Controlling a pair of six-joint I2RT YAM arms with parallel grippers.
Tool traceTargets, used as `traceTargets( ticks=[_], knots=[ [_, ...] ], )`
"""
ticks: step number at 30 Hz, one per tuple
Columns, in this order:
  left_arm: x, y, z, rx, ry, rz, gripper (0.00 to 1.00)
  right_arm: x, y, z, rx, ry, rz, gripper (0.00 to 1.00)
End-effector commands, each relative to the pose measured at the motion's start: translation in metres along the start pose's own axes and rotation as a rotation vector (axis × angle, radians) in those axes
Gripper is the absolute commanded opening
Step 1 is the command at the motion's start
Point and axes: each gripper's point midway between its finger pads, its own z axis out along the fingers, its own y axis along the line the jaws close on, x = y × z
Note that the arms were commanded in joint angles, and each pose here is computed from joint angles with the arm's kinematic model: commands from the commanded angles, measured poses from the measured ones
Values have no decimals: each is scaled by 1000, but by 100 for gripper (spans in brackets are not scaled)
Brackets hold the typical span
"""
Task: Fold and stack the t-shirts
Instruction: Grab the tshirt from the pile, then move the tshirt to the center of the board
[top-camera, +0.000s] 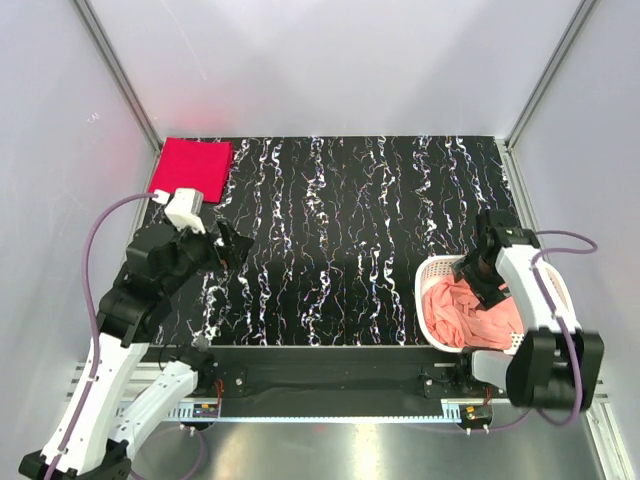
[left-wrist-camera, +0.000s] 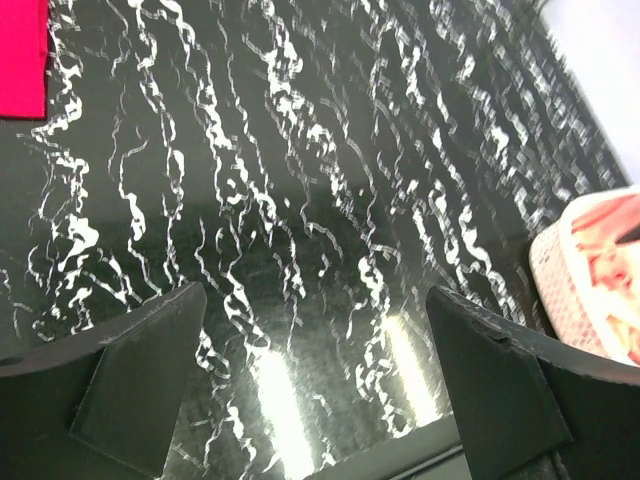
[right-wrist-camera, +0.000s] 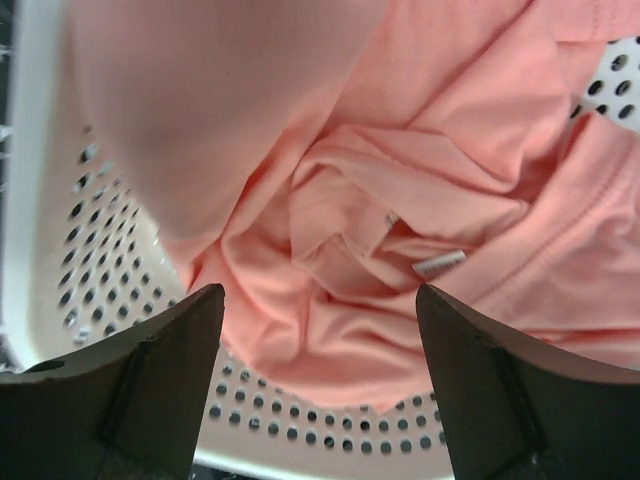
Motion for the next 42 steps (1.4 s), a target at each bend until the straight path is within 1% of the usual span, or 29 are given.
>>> traceTargets(
  ticks=[1, 2, 3, 8, 9, 11, 12, 13, 15, 16, 17, 21, 22, 24, 25, 27, 28, 29, 30, 32, 33, 35, 36, 37, 38, 39, 40, 41, 42],
  knots=[
    [2, -1, -2, 7, 25, 67, 99, -10, 13, 27, 9, -36, 57, 85],
    [1, 0, -3, 3, 22, 74, 99, -12, 19, 36, 10, -31, 59, 82],
    [3, 1, -3, -2, 28, 76, 98, -11, 20, 41, 17, -26, 60, 76],
    [5, 7, -2, -39, 67, 73, 97, -18, 5, 62, 136, -38, 119, 62],
    [4, 7, -3, -45, 75, 72, 97, -20, 1, 64, 157, -40, 135, 51],
    [5, 7, -2, -51, 94, 68, 96, -23, -5, 65, 187, -41, 154, 44],
    [3, 6, -3, -49, 98, 65, 96, -25, -9, 64, 203, -56, 162, 37],
    [2, 5, -3, -49, 99, 60, 95, -27, -12, 60, 209, -64, 168, 26],
    [4, 4, -3, -49, 118, 54, 95, -33, -17, 54, 223, -96, 198, 12],
    [4, 4, -3, -48, 127, 50, 94, -35, -22, 42, 235, -107, 212, 0],
    [5, 4, -2, -49, 138, 49, 94, -40, -24, 34, 237, -125, 228, 0],
    [5, 2, -5, -45, 136, 40, 94, -75, -29, -23, 164, -296, 298, 0],
    [5, 2, -4, -44, 134, 37, 93, -89, -23, -49, 93, -351, 321, 0],
    [5, 1, -5, -36, 130, 37, 93, -102, -20, -76, 29, -411, 309, 0],
    [5, 1, -6, -36, 132, 40, 93, -115, -12, -101, -50, -457, 325, 0],
    [3, 1, -8, -40, 123, 41, 93, -120, -1, -125, -144, -466, 278, 0],
    [2, 1, -10, -40, 113, 42, 93, -132, 11, -153, -244, -510, 281, 0],
    [3, 2, -10, -41, 111, 40, 93, -134, 19, -166, -301, -517, 260, 0],
    [2, 2, -11, -43, 106, 41, 93, -138, 32, -193, -402, -528, 220, 0],
    [3, 3, -12, -48, 104, 34, 93, -144, 48, -225, -517, -554, 185, 0],
    [4, 3, -12, -48, 106, 30, 93, -149, 55, -260, -612, -593, 158, 0],
    [4, 2, -14, -44, 101, 21, 93, -156, 63, -297, -704, -642, 128, 0],
    [3, 2, -14, -43, 93, 20, 93, -154, 69, -316, -765, -660, 65, 0],
    [3, 2, -15, -44, 91, 13, 93, -160, 73, -357, -868, -729, 44, 0],
    [2, 2, -16, -48, 82, 10, 93, -159, 78, -380, -942, -761, -1, 0],
    [1, 2, -17, -47, 79, 9, 93, -146, 82, -424, -1094, -798, -99, 0],
    [0, 1, -18, -46, 74, 3, 93, -147, 92, -449, -1185, -831, -134, 0],
    [-2, 0, -19, -42, 71, 0, 93, -142, 95, -469, -1258, -841, -169, 0],
    [-3, -1, -20, -36, 68, -3, 93, -125, 91, -506, -1399, -839, -213, 0]
  ],
)
